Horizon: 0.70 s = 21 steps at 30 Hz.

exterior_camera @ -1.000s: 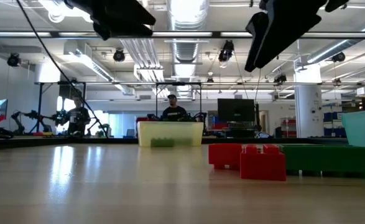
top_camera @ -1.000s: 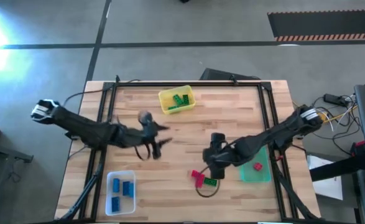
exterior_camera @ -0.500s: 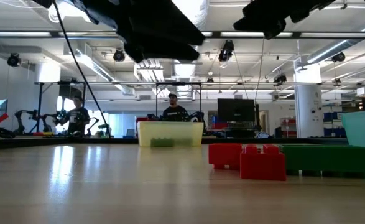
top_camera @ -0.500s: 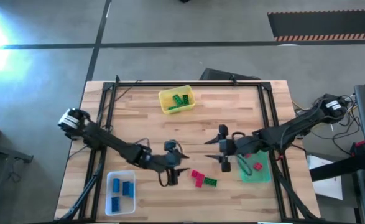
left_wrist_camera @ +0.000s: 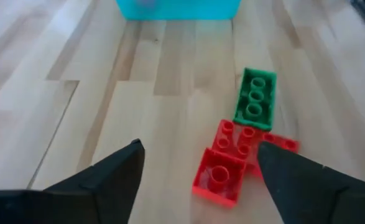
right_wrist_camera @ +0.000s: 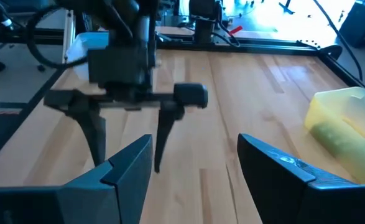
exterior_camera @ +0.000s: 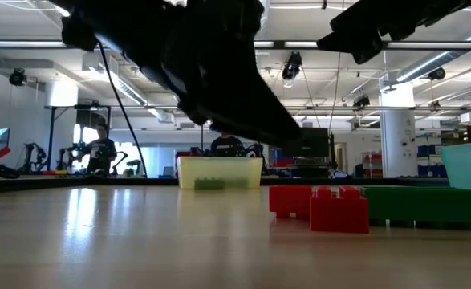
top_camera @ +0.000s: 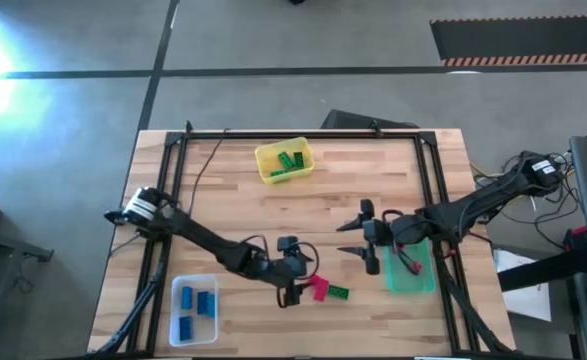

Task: Sort & place blocks by color
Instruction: Put the red game piece into the green bin

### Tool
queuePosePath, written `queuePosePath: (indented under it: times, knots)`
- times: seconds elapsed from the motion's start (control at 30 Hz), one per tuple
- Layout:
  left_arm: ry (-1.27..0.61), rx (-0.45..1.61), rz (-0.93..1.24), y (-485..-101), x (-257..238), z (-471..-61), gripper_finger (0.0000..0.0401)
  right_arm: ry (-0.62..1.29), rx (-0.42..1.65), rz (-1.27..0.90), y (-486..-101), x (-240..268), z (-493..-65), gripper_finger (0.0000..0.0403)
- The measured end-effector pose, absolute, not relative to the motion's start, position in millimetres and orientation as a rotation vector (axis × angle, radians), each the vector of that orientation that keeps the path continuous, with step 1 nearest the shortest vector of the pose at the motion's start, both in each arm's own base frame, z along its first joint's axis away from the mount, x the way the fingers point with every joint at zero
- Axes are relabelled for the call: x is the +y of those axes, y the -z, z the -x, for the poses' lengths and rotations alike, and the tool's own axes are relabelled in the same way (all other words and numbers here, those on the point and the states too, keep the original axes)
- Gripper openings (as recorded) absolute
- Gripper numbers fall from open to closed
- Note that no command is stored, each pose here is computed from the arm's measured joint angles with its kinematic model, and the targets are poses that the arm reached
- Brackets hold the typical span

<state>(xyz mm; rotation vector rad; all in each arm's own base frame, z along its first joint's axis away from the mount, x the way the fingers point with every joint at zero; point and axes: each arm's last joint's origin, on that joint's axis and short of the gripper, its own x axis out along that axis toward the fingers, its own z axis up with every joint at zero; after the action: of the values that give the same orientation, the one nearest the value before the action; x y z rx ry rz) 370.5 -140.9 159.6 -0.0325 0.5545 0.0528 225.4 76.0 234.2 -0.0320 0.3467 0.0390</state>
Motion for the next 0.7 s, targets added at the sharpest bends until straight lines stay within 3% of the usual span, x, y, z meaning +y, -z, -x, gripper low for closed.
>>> queuePosePath:
  times: [0.13,0.4,0.57,0.7]
  knots:
    - [0.021,0.612,-0.039,-142.6,-135.5,-374.4,0.0307,-0.039,0.351,0.035,-231.4,76.8,-227.5,0.0224]
    - [0.145,0.629,0.043,-113.0,-119.2,-388.6,0.0297,-0.036,0.351,0.016,-229.5,77.2,-228.8,0.0224]
    - [0.144,0.617,0.053,-111.9,-116.1,-391.0,0.025,-0.036,0.349,0.017,-229.8,77.2,-228.8,0.0224]
    - [0.143,0.626,0.045,-113.6,-114.9,-388.6,0.0177,-0.031,0.348,0.038,-229.8,76.9,-228.8,0.0224]
